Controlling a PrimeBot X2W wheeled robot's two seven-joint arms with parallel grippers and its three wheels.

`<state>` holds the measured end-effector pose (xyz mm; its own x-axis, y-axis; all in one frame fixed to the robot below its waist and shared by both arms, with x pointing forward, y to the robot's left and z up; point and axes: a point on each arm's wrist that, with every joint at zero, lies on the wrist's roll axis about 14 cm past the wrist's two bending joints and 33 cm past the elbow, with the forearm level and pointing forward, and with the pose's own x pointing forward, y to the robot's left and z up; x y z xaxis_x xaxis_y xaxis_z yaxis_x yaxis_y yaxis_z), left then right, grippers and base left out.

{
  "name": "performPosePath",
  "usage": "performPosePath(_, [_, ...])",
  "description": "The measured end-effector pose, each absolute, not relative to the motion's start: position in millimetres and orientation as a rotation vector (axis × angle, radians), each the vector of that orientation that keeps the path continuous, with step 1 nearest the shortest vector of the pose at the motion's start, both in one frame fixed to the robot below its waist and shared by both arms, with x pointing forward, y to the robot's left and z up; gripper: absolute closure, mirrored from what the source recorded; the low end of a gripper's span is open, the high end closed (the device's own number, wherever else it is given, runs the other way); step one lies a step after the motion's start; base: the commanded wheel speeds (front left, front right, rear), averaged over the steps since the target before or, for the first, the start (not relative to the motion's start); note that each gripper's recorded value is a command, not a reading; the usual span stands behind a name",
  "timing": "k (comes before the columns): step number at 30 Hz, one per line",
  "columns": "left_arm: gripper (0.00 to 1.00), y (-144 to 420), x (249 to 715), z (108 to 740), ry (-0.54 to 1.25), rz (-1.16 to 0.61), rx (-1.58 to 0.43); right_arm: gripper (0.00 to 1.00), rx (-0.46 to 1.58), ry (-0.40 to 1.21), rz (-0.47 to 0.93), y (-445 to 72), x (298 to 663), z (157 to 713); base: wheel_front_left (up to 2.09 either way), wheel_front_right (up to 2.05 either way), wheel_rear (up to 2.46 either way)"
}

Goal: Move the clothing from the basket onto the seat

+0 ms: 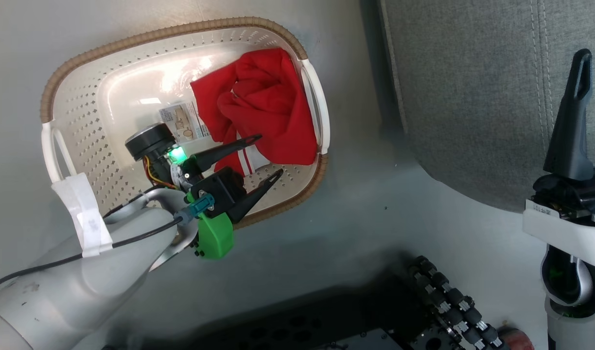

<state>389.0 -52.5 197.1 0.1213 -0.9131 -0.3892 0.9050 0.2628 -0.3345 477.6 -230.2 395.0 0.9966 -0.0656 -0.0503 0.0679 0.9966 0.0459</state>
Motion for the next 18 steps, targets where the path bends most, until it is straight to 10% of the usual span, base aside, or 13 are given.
performPosePath(18, [0.00, -72, 395, 177, 0.454, -1.391, 0.181, 0.00, 0.021, 0.037, -0.105, -245, 476, 396, 0.00, 0.00, 0.00])
